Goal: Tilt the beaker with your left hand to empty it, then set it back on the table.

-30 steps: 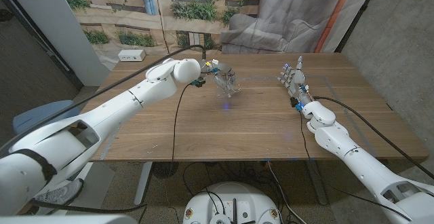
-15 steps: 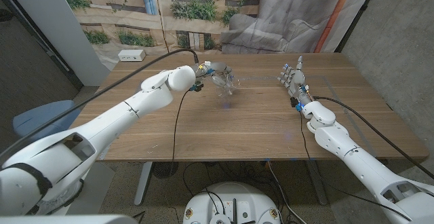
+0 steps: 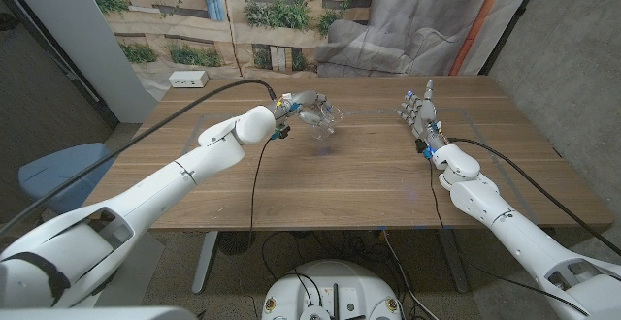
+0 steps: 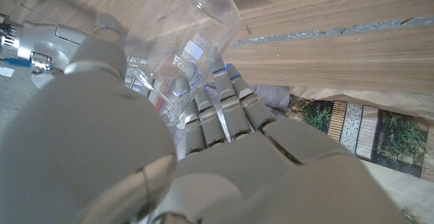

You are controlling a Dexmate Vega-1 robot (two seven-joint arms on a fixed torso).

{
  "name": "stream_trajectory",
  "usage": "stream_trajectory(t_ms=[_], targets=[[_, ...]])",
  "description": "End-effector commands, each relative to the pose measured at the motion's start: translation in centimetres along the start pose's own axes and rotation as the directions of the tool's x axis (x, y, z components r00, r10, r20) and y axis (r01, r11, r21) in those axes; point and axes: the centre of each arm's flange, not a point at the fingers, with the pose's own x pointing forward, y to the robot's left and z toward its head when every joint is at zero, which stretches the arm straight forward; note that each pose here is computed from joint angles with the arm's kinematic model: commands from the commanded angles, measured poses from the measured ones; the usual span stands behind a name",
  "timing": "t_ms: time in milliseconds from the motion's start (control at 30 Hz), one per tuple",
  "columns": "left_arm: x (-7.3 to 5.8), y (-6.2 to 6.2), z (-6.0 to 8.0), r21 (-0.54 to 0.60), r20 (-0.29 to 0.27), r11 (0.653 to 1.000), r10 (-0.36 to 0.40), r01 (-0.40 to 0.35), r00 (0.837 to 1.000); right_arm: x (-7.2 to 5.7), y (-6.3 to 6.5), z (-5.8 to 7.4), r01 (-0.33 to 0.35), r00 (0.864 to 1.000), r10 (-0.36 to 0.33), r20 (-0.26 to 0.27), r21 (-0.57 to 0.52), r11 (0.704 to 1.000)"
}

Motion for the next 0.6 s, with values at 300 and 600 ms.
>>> stream_trajectory(t_ms=[300,600], targets=[[-3.1,-2.4,-2.8,-0.219,-0.036,0.958,0.181,-0.184,0.983,0.0,0.0,0.0,0.000,1.000,0.000,0.000,0.000,1.000],[-3.4,-3.7,-4.2,-0.326,-0.036,0.916,0.237,-0.235,0.971,0.0,0.0,0.0,0.000,1.000,0.000,0.000,0.000,1.000]])
